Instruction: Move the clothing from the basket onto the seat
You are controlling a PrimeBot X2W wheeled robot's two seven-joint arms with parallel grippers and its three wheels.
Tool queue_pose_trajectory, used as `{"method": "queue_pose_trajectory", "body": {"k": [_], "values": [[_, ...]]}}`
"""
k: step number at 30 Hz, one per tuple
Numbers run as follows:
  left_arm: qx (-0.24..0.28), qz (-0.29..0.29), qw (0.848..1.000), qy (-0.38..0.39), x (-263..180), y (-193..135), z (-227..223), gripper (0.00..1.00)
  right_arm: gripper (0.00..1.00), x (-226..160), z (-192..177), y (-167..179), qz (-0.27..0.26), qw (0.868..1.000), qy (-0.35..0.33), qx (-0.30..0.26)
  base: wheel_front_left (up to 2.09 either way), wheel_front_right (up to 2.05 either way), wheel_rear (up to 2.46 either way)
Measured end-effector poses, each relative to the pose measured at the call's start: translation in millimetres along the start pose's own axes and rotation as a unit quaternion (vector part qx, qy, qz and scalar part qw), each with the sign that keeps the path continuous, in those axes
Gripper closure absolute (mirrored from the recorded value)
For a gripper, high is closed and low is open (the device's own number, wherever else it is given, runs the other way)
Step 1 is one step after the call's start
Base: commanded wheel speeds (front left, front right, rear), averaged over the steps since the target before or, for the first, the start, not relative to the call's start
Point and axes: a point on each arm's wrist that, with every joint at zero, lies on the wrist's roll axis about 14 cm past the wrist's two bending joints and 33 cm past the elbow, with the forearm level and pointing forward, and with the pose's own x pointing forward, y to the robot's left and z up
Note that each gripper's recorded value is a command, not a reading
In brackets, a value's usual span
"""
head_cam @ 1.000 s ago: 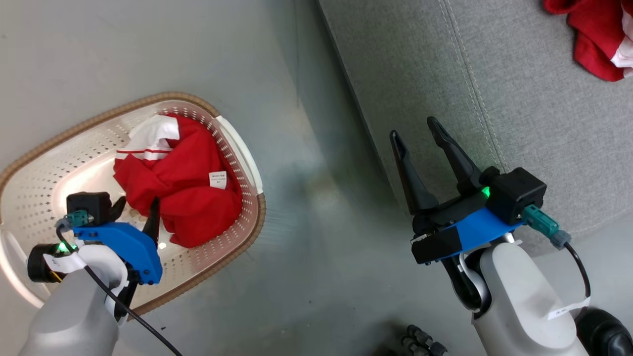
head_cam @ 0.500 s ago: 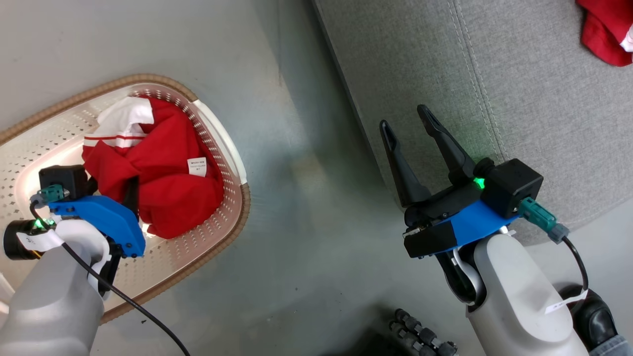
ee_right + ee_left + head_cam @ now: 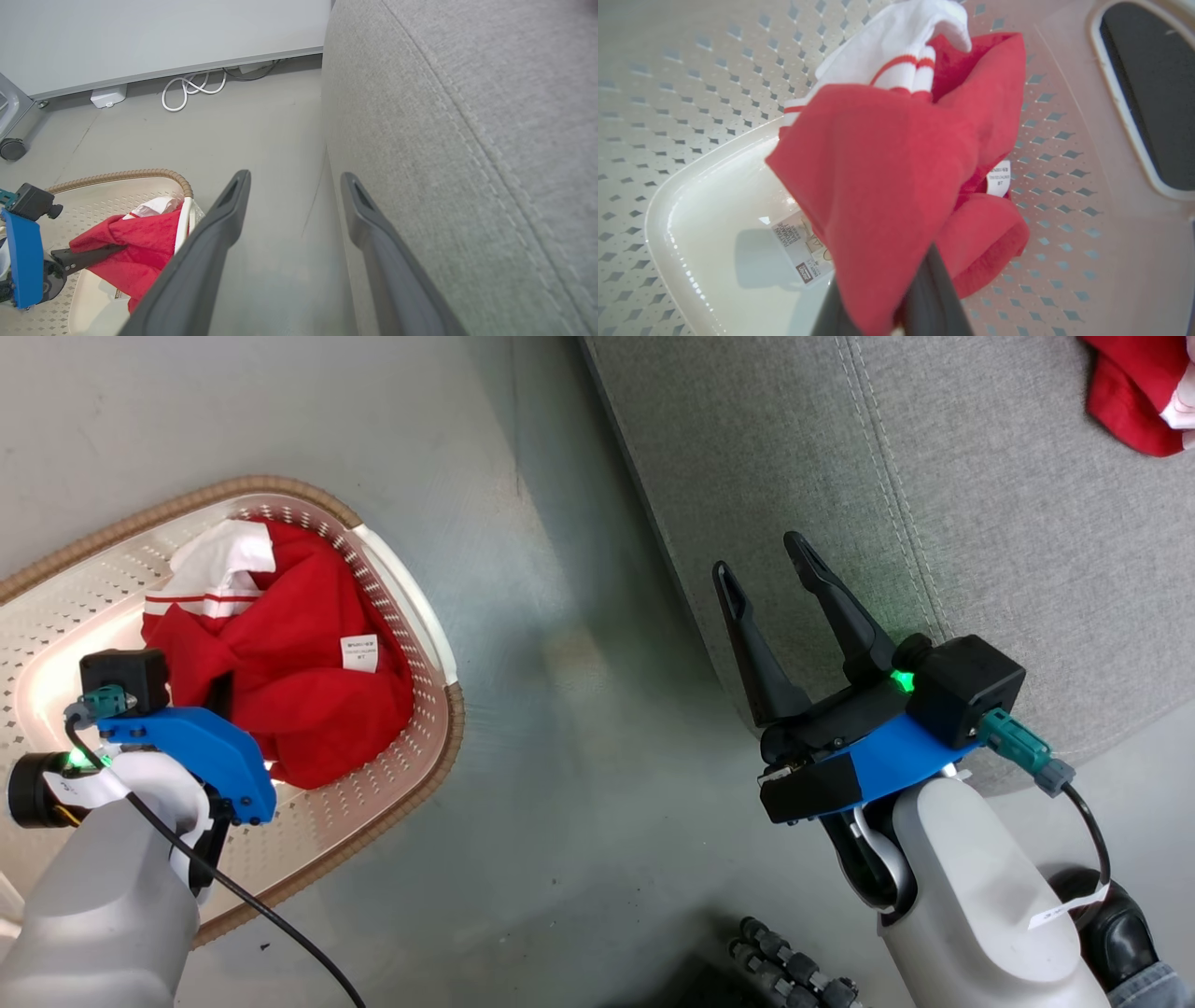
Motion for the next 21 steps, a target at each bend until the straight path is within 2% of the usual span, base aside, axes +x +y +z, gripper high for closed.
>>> {"method": "queue_pose_trajectory", "body": {"k": [14, 21], "values": [[0.003, 0.000, 1.000, -0.005, -5.1, -2.6, 4.9, 1.00, 0.00, -0.9, 5.5, 2.3, 0.002, 1.000, -0.007, 0.005, 0.00, 0.00, 0.00], [0.004, -0.011, 0.999, -0.032, -18.2, -21.3, 22.0, 1.00, 0.00, -2.9, 22.6, 7.1, 0.009, 1.000, -0.028, 0.002, 0.00, 0.00, 0.00]]}}
